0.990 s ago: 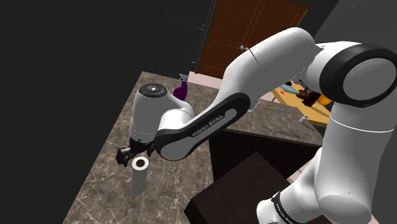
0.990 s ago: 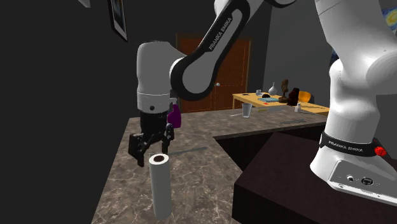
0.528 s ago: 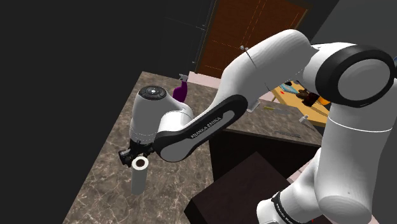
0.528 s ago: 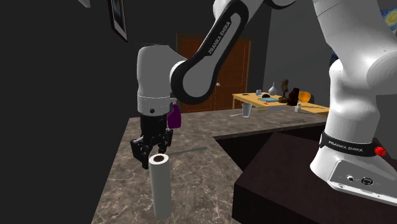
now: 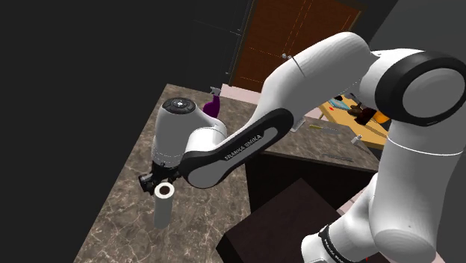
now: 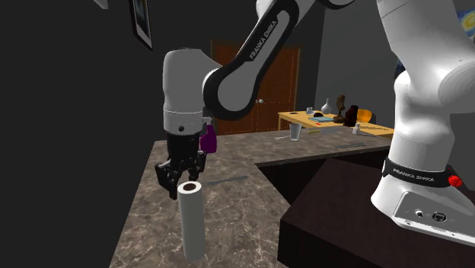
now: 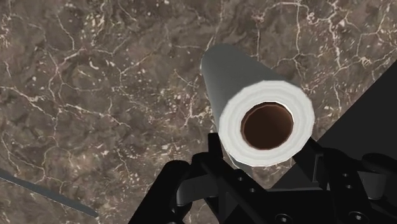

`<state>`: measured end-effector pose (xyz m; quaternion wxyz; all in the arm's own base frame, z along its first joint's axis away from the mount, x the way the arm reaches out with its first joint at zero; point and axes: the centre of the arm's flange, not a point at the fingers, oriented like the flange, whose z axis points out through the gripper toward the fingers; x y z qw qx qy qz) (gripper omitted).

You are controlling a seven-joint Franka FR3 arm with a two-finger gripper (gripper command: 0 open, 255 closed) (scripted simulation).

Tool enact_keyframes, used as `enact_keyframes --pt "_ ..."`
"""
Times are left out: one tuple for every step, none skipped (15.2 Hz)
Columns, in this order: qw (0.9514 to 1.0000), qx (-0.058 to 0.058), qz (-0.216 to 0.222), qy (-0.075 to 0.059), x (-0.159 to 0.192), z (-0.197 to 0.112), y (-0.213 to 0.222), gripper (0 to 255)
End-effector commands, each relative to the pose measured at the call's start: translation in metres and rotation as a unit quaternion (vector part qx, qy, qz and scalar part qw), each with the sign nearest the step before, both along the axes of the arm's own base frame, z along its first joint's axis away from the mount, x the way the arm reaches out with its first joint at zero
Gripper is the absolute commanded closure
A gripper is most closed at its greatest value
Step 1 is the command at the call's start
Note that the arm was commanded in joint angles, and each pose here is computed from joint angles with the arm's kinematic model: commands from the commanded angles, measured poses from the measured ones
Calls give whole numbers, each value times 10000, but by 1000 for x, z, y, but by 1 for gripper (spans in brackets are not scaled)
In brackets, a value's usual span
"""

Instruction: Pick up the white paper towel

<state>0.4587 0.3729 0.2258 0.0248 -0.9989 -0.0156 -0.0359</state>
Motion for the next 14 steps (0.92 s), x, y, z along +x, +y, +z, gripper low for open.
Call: enact_keyframes --pt "10000 -1 1 2 -1 11 -1 255" --pt "10000 -1 1 2 -1 16 -1 255" --pt "10000 -1 1 2 -1 21 -1 255" --pt "10000 -1 1 2 -1 26 -1 255" --pt "10000 -1 1 2 -1 32 -1 255" --pt "10000 -1 1 2 -1 37 -1 255" --pt "10000 -1 1 2 -1 42 -1 255" --pt "10000 -1 1 2 -1 48 -1 255" --pt "10000 -1 1 2 -1 53 -1 255" --pt "10000 -1 1 2 -1 58 -1 255" --pt "10000 -1 1 2 -1 63 -1 255" --pt "10000 -1 1 2 -1 69 -1 255" --pt "10000 -1 1 2 -1 69 -1 255" --pt "10000 -1 1 2 -1 70 -1 255"
